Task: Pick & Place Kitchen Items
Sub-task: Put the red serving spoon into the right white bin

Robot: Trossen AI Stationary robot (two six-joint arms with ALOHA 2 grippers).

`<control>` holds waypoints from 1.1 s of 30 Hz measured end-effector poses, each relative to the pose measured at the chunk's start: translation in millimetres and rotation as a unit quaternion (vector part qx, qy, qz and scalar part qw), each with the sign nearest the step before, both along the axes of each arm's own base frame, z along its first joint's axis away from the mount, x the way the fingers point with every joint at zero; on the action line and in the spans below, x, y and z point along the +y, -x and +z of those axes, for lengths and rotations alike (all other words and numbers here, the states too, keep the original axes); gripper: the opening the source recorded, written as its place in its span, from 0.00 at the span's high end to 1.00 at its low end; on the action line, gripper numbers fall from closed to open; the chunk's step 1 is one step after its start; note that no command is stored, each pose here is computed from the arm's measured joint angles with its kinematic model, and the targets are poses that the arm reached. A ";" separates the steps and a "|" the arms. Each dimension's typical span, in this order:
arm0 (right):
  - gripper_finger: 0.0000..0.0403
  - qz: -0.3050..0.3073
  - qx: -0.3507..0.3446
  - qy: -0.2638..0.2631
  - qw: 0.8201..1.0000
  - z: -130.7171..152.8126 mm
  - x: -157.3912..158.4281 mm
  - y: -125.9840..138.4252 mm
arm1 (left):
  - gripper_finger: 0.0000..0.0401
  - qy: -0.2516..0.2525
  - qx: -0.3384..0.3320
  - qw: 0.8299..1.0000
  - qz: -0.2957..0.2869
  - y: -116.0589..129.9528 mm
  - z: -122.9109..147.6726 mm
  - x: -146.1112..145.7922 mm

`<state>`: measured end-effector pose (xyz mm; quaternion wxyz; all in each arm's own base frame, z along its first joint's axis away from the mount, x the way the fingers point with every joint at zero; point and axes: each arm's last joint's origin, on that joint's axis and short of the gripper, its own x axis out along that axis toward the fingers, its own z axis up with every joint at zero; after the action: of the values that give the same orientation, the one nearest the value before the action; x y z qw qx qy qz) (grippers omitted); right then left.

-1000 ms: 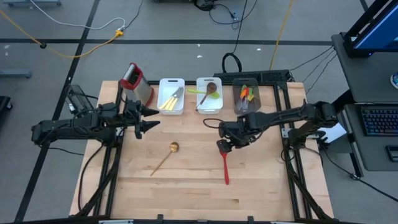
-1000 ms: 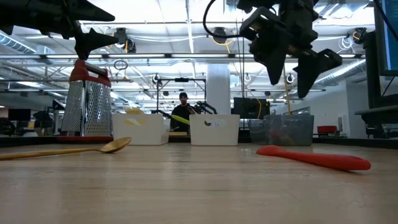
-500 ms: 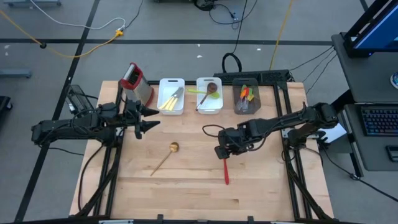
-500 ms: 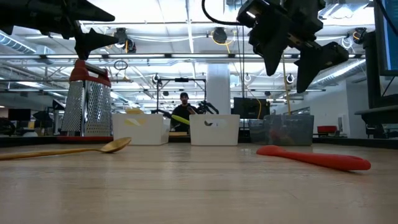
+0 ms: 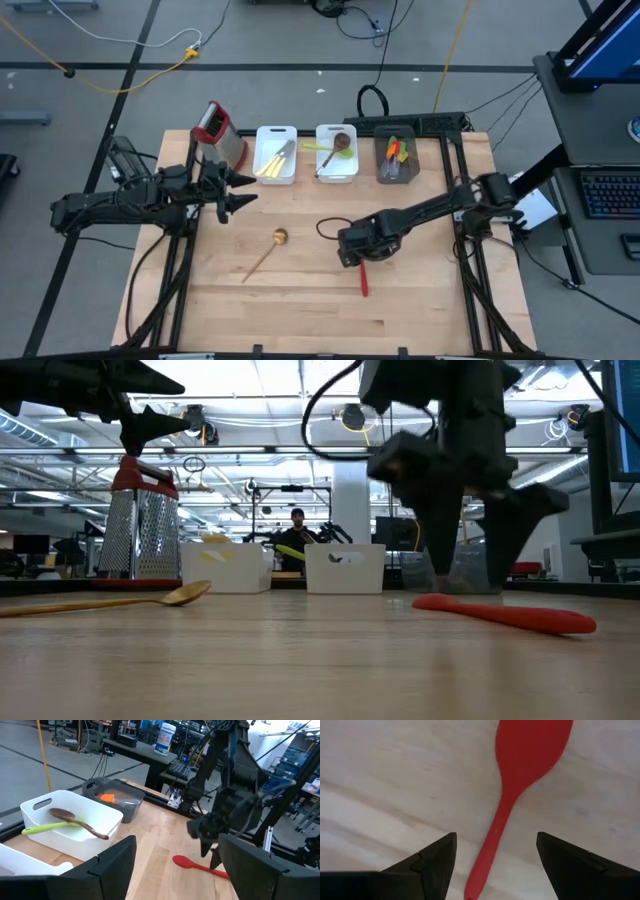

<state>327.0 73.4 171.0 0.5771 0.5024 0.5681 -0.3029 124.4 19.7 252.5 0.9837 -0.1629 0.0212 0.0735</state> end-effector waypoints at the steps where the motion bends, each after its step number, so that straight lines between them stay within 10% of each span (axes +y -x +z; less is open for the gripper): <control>1: 0.33 -0.001 0.001 -0.001 1.000 -5.8 0.6 -2.9 | 0.29 0.000 0.000 1.000 0.000 0.0 0.0 0.0; 16: 0.38 0.002 0.092 0.029 0.995 -55.0 19.0 -1.9 | 0.29 0.001 0.003 1.000 0.000 0.0 -0.7 0.0; 33: 0.95 -0.043 0.129 0.101 0.986 -68.2 11.6 16.5 | 0.29 0.001 0.003 1.000 0.000 0.0 -0.6 0.0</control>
<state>310.5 84.9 102.8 0.5329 0.4225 0.5821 -0.4457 124.3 19.7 251.9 0.9835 -0.1632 0.0243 0.0736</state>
